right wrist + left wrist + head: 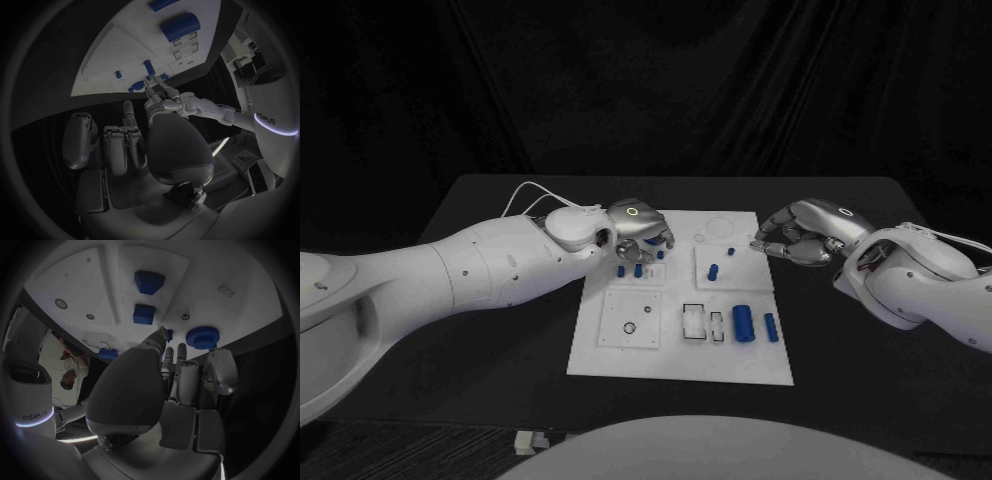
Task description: Assemble the parts on the task board
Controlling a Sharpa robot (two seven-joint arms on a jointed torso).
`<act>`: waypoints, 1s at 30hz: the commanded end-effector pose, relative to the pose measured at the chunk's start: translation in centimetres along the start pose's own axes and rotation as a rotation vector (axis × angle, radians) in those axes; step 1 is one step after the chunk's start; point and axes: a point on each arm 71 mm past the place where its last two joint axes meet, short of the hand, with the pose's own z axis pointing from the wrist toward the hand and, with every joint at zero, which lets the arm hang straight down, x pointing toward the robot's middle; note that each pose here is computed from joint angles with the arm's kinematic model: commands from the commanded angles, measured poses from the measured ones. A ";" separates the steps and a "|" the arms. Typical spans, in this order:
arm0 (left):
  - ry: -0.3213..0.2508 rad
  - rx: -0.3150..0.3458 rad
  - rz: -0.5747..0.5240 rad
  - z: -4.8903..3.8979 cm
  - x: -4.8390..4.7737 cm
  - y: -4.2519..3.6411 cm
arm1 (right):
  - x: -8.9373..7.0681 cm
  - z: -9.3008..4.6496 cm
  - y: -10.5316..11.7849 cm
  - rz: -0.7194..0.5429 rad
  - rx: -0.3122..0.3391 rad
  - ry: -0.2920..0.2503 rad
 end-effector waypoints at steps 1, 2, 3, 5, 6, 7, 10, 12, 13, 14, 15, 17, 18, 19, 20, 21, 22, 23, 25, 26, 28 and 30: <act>0.017 0.012 -0.002 0.14 0.26 -0.19 | 0.0 0.0 0.1 0.001 -0.003 -0.008; 0.016 0.013 -0.002 0.17 0.29 -0.21 | 0.0 0.0 0.1 0.001 -0.003 -0.008; 0.015 0.014 -0.002 0.19 0.31 -0.23 | 0.0 0.0 0.1 0.001 -0.002 -0.008; 0.012 0.018 -0.001 0.24 0.34 -0.28 | 0.0 0.0 0.1 0.001 -0.002 -0.007; 0.010 0.021 -0.001 0.27 0.36 -0.32 | 0.0 0.0 0.1 0.001 -0.002 -0.007; 0.009 0.024 -0.001 0.31 0.37 -0.37 | 0.0 0.0 0.1 0.001 -0.002 -0.007; 0.003 0.034 0.000 0.42 0.40 -0.48 | 0.0 0.0 0.1 0.001 -0.002 -0.006; 0.001 0.039 0.001 0.50 0.43 -0.55 | 0.1 0.0 0.1 0.001 -0.002 -0.006; 0.000 0.042 0.001 0.54 0.45 -0.58 | 0.1 0.0 0.1 0.001 -0.002 -0.006; -0.001 0.045 0.001 0.60 0.49 -0.63 | 0.1 0.0 0.1 0.001 -0.002 -0.006; -0.002 0.046 0.001 0.62 0.51 -0.64 | 0.1 0.0 0.1 0.001 -0.002 -0.006; -0.004 0.050 0.002 0.68 0.56 -0.66 | 0.1 0.0 0.1 0.001 -0.001 -0.005; -0.006 0.052 0.003 0.70 0.58 -0.67 | 0.1 0.0 0.1 0.001 -0.001 -0.004; -0.008 0.053 0.003 0.72 0.61 -0.66 | 0.1 0.0 0.1 0.001 0.000 -0.004; -0.009 0.054 0.004 0.74 0.63 -0.66 | 0.1 0.0 0.1 0.001 0.000 -0.004; -0.011 0.054 0.004 0.76 0.66 -0.64 | 0.1 0.0 0.1 0.001 0.000 -0.003; -0.011 0.054 0.005 0.78 0.69 -0.61 | 0.1 0.0 0.1 0.001 0.000 -0.003; -0.012 0.053 0.005 0.79 0.71 -0.59 | 0.1 0.0 0.1 0.001 0.000 -0.003; -0.011 0.052 0.006 0.82 0.79 -0.53 | 0.1 0.0 0.1 0.002 0.000 -0.002; -0.010 0.050 0.006 0.84 0.83 -0.49 | 0.2 0.0 0.1 0.002 0.000 -0.001; -0.007 0.048 0.006 0.88 0.90 -0.43 | 0.2 0.0 0.1 0.002 0.001 0.001; -0.004 0.046 0.006 0.92 0.96 -0.39 | 0.2 0.0 0.1 0.003 0.001 0.002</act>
